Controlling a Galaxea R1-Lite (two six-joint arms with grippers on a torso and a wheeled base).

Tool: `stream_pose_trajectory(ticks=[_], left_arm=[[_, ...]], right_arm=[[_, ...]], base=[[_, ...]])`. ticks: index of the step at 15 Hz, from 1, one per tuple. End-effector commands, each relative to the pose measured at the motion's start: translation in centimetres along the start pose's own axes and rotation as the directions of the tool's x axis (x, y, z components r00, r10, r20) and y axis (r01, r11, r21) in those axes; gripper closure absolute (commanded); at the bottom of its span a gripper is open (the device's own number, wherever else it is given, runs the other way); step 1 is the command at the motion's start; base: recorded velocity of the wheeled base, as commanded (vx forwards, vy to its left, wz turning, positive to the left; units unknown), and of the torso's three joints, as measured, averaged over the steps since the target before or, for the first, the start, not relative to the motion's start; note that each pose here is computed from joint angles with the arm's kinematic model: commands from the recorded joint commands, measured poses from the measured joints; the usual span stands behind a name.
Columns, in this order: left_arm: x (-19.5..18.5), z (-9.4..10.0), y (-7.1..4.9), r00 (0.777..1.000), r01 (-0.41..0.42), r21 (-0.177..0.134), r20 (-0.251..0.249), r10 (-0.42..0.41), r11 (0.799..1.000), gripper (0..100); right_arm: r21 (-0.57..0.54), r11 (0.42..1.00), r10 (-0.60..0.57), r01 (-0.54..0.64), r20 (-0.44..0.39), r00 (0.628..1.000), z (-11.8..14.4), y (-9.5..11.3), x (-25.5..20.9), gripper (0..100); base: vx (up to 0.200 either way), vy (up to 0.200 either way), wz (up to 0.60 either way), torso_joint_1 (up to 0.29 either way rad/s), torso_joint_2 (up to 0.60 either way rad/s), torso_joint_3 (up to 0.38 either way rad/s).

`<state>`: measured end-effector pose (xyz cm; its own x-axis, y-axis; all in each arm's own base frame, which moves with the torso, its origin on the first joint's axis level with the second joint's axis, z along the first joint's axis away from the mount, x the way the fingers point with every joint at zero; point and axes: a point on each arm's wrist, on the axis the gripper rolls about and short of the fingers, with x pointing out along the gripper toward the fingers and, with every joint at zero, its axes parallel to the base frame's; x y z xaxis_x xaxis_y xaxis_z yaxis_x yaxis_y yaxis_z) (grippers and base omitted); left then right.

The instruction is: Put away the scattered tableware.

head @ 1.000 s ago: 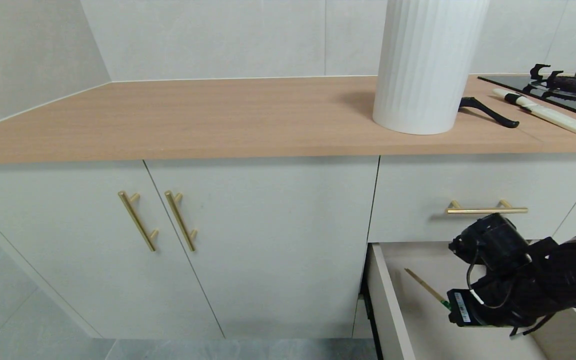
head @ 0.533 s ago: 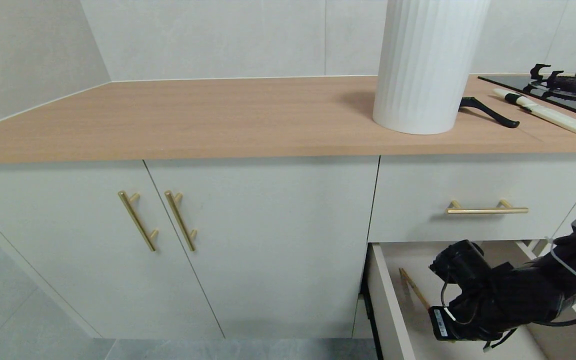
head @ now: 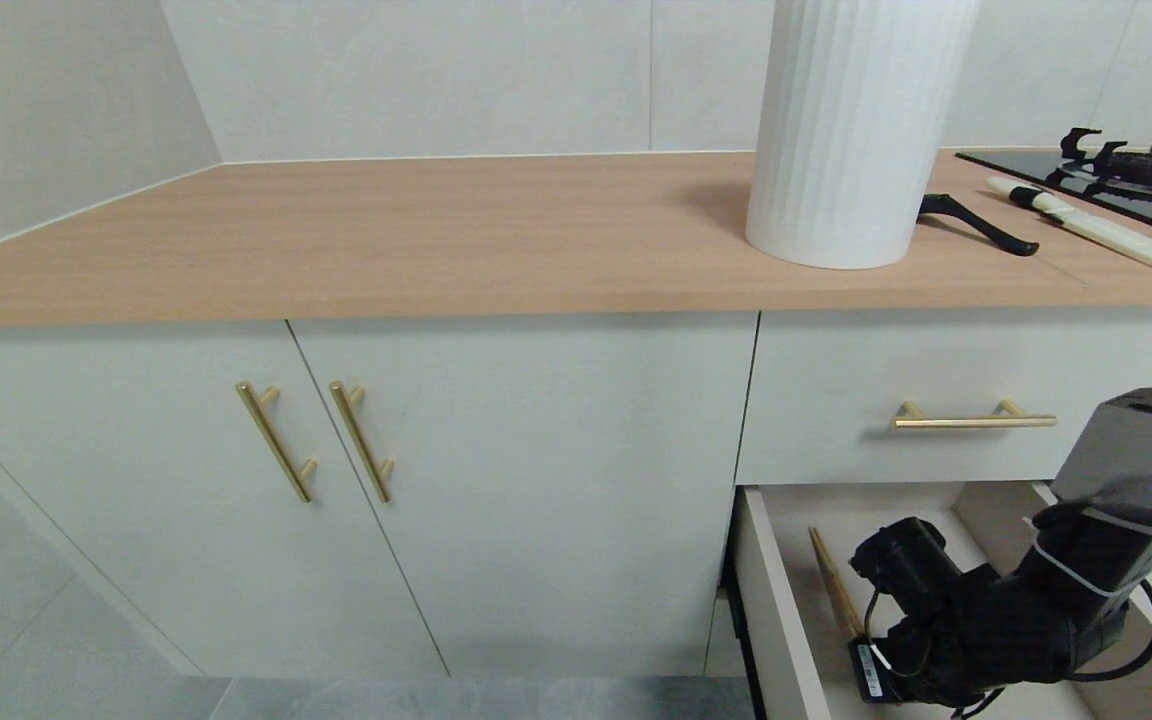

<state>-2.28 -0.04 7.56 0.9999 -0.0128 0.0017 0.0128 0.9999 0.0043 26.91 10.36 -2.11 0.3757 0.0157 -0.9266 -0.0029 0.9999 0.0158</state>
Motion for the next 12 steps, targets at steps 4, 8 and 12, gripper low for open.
stream_pose_trajectory(ticks=[4,8,12], left_arm=[[0.0,0.0,0.0,1.0,0.0,0.0,0.0,0.0,1.0,0],[0.0,0.0,0.0,1.0,0.0,0.0,0.0,0.0,1.0,0],[0.0,0.0,0.0,1.0,0.0,0.0,0.0,0.0,1.0,0]], right_arm=[[-0.001,1.0,-0.002,0.002,-0.005,1.0,-0.1,0.0,0.1,0],[0.004,1.0,0.005,-0.005,0.018,1.0,0.2,0.0,-0.7,0],[0.015,0.998,0.053,-0.055,0.115,0.992,0.9,-0.8,-7.0,0]], base=[[0.0,0.0,0.0,0.0,0.0,0.0],[0.0,0.0,0.0,0.0,0.0,0.0],[0.0,0.0,0.0,0.0,0.0,0.0]])
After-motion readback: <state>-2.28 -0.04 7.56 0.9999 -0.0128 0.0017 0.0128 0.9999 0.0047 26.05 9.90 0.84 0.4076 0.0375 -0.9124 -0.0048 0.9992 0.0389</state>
